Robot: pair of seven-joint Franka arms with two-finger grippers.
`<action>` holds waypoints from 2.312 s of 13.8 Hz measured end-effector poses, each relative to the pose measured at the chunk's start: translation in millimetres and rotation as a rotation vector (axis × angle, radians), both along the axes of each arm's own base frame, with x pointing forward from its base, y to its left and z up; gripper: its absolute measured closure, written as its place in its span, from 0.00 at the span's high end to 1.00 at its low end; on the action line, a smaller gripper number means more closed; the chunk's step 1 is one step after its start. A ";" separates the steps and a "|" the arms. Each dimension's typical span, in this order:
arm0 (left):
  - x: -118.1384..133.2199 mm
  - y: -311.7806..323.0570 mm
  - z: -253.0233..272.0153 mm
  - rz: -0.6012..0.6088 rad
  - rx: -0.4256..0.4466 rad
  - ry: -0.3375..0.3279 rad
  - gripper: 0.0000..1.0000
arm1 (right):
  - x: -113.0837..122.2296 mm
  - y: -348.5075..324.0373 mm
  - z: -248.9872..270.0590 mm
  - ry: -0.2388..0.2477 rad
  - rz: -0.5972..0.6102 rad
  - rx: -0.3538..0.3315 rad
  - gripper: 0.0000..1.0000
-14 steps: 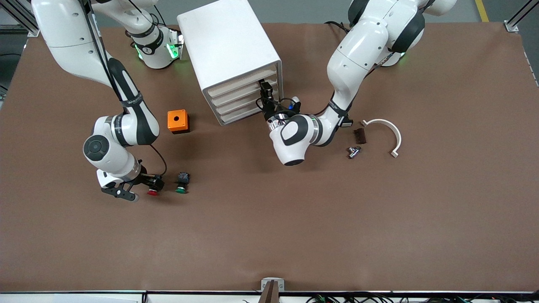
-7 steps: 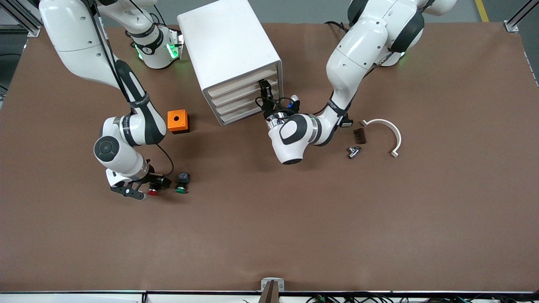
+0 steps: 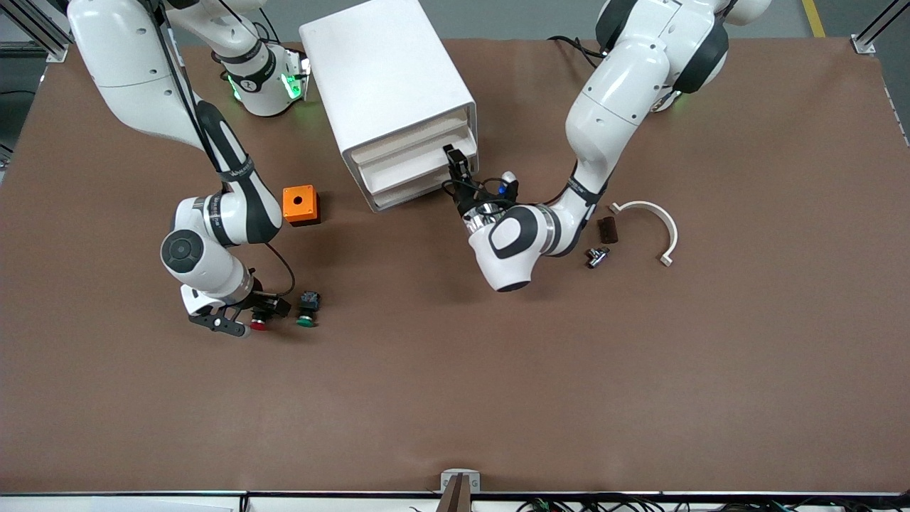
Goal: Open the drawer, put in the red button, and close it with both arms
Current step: 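Pull the drawer open with the left gripper while the right gripper grasps the button, then lift the red button with the right gripper and carry it over the drawer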
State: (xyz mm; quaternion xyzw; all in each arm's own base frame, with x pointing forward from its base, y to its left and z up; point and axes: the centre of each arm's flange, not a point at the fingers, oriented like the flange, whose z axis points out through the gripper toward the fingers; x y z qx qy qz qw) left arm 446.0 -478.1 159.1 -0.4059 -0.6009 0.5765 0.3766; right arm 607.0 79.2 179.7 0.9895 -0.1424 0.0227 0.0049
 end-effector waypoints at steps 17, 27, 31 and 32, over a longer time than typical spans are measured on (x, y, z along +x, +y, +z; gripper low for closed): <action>80.5 81.1 2.7 0.177 -0.059 -0.056 0.47 | 0.6 -2.2 25.5 0.040 0.039 -0.004 0.41; 137.2 99.9 52.0 0.165 -0.564 -0.464 1.00 | -45.4 90.9 236.1 0.105 -0.188 0.088 0.41; 173.1 129.4 81.8 0.076 -0.780 -0.794 1.00 | -76.3 160.7 274.8 0.081 -0.297 0.105 0.41; 178.3 130.0 91.4 0.017 -0.805 -0.887 1.00 | -85.0 177.7 277.8 0.081 -0.323 0.107 0.41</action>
